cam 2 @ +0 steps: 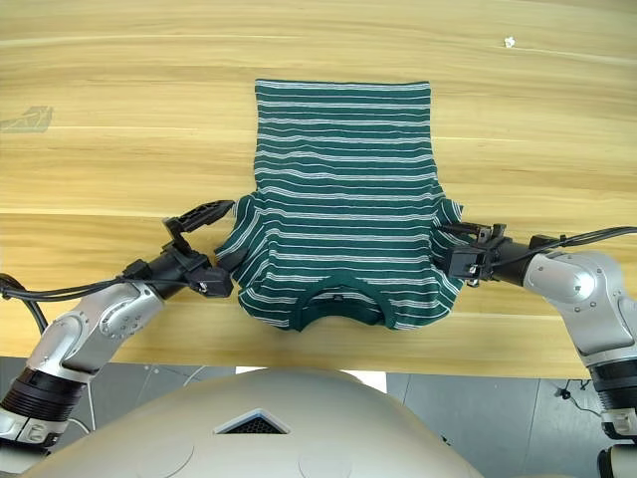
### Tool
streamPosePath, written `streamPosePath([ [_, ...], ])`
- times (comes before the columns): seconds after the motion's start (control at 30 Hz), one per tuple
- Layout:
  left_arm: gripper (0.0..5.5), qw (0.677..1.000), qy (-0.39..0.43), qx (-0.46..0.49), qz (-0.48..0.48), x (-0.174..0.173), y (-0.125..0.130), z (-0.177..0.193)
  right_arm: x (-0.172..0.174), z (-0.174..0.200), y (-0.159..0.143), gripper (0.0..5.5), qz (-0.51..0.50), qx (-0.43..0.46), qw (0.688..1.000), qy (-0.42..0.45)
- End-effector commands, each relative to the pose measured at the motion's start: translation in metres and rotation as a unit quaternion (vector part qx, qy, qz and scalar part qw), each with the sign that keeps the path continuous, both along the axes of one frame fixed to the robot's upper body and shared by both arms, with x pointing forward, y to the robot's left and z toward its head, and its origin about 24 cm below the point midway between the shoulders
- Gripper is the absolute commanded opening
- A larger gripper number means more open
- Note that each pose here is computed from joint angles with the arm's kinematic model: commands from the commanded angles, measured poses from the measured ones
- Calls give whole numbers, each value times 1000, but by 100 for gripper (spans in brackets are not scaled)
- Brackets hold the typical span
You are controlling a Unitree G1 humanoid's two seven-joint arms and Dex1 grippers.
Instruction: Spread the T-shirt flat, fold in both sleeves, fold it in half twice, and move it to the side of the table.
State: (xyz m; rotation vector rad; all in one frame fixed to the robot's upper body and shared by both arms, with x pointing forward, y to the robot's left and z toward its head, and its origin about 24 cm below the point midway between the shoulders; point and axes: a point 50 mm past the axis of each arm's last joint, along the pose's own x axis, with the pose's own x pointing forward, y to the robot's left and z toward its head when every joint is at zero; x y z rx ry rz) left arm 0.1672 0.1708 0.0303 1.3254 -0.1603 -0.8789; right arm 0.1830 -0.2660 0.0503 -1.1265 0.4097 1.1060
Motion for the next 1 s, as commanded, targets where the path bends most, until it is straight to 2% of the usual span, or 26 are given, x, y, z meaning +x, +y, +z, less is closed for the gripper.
streamPosePath([
  [0.03,539,995,0,95,40,7,29,-2,-7,-14,-14,269,-18,-46,998,37],
  [0.17,539,987,-28,135,84,19,56,8,-5,-13,-18,269,-25,-49,998,37],
  [0.27,539,986,-23,137,96,21,63,4,-3,-13,-20,269,-27,-51,998,39],
  [0.53,539,993,-16,105,60,14,40,7,-2,-4,-7,269,-8,-9,999,29],
  [0.77,539,995,-26,91,37,7,30,27,0,16,4,269,15,11,1000,-4],
  [0.83,539,995,-27,96,33,5,31,32,2,18,1,269,11,2,1000,-11],
  [1.0,539,987,-89,105,83,19,52,64,13,36,-4,269,6,-10,998,-64],
])
